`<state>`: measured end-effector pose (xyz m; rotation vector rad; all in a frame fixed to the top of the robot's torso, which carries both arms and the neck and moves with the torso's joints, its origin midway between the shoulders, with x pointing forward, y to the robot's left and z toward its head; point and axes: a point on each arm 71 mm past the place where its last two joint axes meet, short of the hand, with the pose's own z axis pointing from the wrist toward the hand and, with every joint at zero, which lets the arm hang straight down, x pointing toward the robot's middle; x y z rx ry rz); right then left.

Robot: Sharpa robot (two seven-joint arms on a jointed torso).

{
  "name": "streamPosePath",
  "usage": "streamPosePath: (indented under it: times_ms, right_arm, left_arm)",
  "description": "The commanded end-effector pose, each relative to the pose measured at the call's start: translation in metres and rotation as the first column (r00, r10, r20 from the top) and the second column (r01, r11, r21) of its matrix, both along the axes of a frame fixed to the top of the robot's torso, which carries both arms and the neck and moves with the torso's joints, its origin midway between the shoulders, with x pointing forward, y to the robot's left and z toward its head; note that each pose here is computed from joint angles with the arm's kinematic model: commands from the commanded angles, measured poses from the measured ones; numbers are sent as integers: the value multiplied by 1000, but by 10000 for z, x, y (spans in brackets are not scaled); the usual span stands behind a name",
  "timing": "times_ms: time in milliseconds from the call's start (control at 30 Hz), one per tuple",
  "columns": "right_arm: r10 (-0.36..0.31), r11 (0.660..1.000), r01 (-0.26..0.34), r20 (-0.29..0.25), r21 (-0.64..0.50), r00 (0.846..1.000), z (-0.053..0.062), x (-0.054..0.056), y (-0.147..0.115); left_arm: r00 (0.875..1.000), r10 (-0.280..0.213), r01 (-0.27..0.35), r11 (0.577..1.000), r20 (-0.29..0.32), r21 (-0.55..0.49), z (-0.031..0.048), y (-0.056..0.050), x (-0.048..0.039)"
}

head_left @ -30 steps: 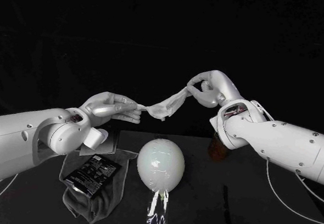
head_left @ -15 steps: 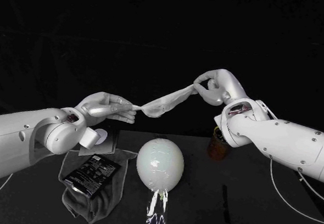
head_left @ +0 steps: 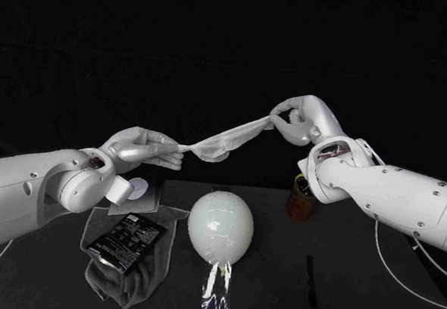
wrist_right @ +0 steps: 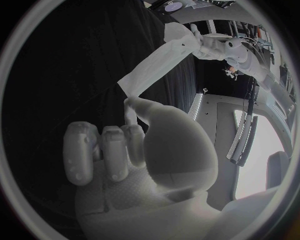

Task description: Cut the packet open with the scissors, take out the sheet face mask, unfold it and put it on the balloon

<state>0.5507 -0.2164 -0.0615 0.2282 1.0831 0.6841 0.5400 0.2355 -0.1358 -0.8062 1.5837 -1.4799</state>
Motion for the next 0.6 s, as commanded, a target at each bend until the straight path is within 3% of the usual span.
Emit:
streamPosePath:
  times_ms: [33, 367, 600]
  right_arm:
    - [1, 1000, -1, 12, 4, 1000, 17, -15, 9]
    - [44, 999, -44, -15, 6, 999, -13, -77, 129]
    - [48, 999, -48, -31, -10, 998, -115, 0, 219]
  left_arm:
    - [1000, -3, 3, 1000, 13, 1, 14, -7, 1]
    - [1000, -16, 16, 1000, 18, -5, 20, -74, -9]
    - [998, -46, 47, 999, 32, -14, 48, -172, -44]
